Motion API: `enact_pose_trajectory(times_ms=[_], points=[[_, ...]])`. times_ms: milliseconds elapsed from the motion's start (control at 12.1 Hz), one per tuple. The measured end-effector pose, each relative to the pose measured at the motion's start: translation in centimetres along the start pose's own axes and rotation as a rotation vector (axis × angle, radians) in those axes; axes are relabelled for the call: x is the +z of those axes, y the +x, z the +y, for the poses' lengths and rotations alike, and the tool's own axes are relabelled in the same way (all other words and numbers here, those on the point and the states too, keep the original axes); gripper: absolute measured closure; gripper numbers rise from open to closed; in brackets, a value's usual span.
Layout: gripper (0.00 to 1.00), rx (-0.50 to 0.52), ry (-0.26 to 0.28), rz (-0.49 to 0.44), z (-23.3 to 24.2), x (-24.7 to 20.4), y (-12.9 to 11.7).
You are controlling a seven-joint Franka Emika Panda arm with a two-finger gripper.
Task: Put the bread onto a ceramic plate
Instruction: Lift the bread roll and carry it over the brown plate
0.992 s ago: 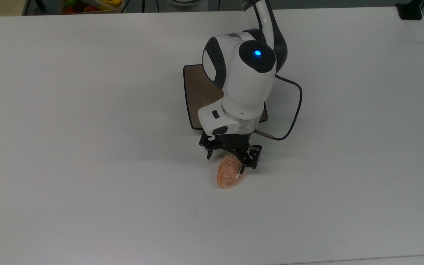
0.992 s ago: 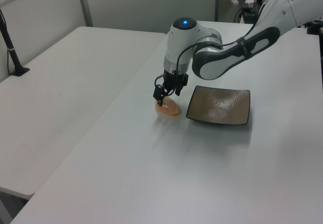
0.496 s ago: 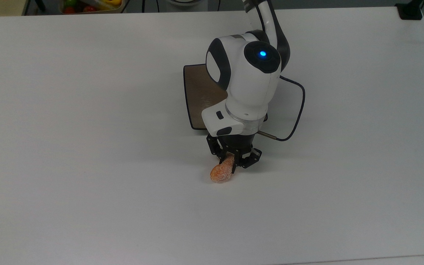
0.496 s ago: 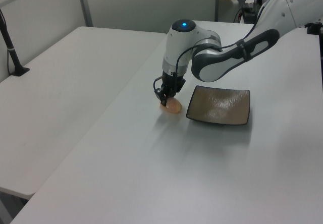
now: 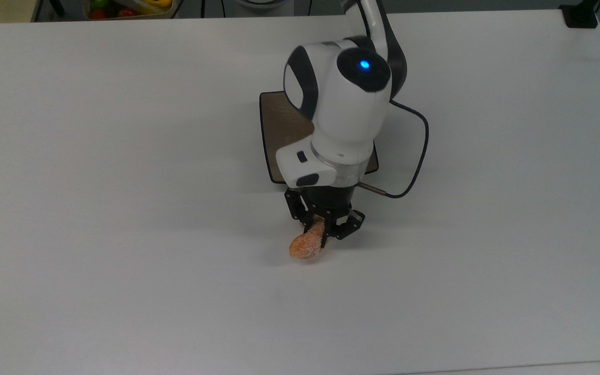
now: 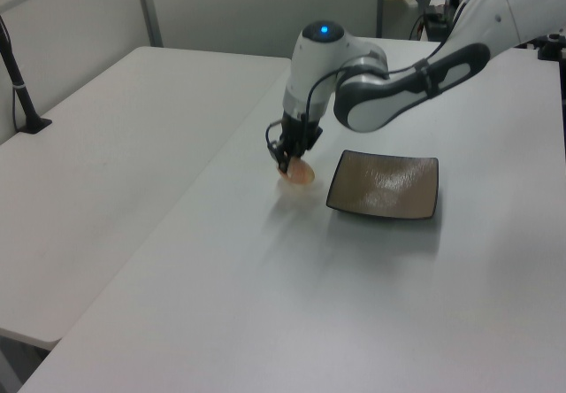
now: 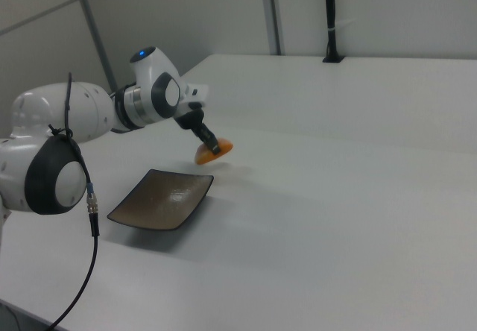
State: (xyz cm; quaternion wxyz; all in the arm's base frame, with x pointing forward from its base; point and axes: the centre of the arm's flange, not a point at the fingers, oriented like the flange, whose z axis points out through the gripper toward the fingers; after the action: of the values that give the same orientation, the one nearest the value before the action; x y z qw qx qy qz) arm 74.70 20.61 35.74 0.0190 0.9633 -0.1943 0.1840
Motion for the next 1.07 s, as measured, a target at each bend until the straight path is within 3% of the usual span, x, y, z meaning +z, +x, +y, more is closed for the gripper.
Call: enact_pose_trajectory(times_ms=[165, 331, 744, 1075], points=[[0.67, 0.035, 0.020, 0.050, 1.9, -4.5, 2.5], [0.67, 0.047, 0.028, 0.068, 3.6, -8.4, 2.8], [0.67, -0.108, 0.123, -0.050, 6.1, -15.1, -2.8], [0.65, -0.193, 0.103, -0.131, 6.7, -14.6, -8.6]])
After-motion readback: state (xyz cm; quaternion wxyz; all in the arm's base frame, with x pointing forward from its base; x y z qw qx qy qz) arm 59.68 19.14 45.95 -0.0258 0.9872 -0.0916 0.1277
